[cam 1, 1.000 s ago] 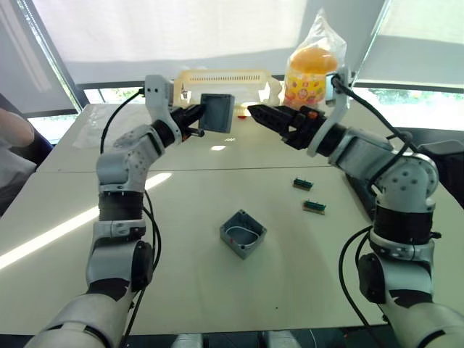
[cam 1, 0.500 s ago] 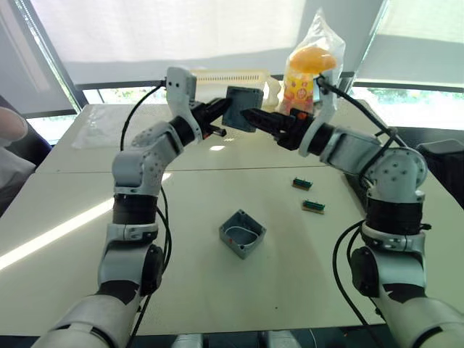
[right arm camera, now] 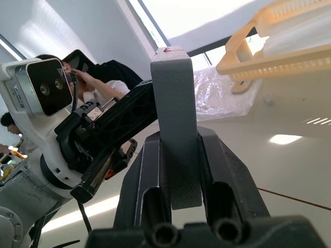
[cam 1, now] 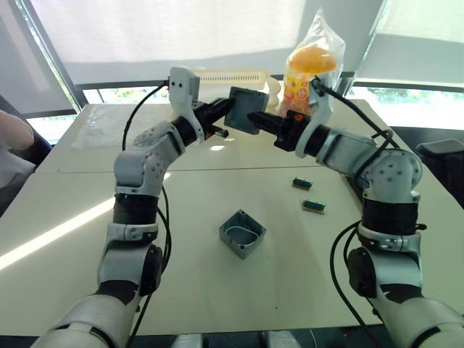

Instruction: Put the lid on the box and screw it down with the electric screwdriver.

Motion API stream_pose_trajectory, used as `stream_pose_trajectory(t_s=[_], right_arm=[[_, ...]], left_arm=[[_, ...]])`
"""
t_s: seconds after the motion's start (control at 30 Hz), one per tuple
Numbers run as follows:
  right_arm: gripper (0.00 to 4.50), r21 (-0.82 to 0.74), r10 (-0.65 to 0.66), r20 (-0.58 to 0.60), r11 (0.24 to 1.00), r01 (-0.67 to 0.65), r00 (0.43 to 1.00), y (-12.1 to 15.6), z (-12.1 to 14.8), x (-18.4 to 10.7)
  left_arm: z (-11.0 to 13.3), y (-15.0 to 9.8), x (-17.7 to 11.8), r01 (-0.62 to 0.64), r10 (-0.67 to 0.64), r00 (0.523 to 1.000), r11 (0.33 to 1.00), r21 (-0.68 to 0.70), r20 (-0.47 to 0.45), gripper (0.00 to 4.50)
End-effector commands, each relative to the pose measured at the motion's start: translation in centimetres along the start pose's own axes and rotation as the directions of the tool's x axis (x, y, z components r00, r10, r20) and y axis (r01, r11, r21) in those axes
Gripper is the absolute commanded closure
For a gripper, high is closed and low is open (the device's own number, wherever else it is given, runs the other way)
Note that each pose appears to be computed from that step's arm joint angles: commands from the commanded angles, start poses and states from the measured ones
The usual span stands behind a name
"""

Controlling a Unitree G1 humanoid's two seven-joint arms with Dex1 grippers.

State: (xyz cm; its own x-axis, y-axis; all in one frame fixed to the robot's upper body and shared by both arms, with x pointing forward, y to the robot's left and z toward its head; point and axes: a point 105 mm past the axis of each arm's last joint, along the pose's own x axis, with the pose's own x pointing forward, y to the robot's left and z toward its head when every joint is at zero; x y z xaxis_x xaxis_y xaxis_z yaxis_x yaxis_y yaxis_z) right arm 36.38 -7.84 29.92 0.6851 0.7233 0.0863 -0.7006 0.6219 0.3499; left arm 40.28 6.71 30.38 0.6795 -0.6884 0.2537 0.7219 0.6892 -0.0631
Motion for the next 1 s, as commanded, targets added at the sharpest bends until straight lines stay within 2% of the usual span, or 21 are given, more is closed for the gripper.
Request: stream_pose_trajectory(t_s=[0.03, 0.23, 0.5, 0.93, 0.97, 1.0], right_arm=[[4.28, -0.053, 0.032, 0.074, 0.998, -0.028, 0.997, 1.0, 2.1, -0.8], [1.29, -0.059, 0.02, 0.081, 0.998, -0.016, 0.997, 0.8, 2.2, -1.0], [1.29, -0.053, -0.004, 0.096, 0.999, 0.009, 0.995, 0.3, 2.6, -1.5], [1.29, -0.033, 0.021, 0.049, 0.999, -0.02, 0.999, 0.6, 1.2, -1.4], [1.82, -0.033, 0.021, 0.048, 0.999, -0.02, 0.999, 0.6, 1.1, -1.4], [2.15, -0.032, 0.021, 0.047, 0.999, -0.019, 0.999, 0.6, 1.1, -1.4]], left_arm=[[1.6, -0.5, -0.2, 0.026, -0.028, 0.998, 0.999, 0.036, 0.053, 4.5], [1.3, -0.6, -0.3, 0.03, -0.032, 0.998, 0.999, 0.038, 0.047, 4.5], [1.2, -0.6, -0.2, 0.03, -0.032, 0.998, 0.999, 0.036, 0.046, 4.5], [1.3, -0.5, -0.1, 0.024, -0.026, 0.998, 0.999, 0.04, 0.049, 4.5], [1.3, -0.5, -0.1, 0.023, -0.025, 0.999, 0.999, 0.04, 0.049, 4.5], [1.4, -0.5, -0.1, 0.023, -0.025, 0.998, 0.999, 0.04, 0.049, 4.5]])
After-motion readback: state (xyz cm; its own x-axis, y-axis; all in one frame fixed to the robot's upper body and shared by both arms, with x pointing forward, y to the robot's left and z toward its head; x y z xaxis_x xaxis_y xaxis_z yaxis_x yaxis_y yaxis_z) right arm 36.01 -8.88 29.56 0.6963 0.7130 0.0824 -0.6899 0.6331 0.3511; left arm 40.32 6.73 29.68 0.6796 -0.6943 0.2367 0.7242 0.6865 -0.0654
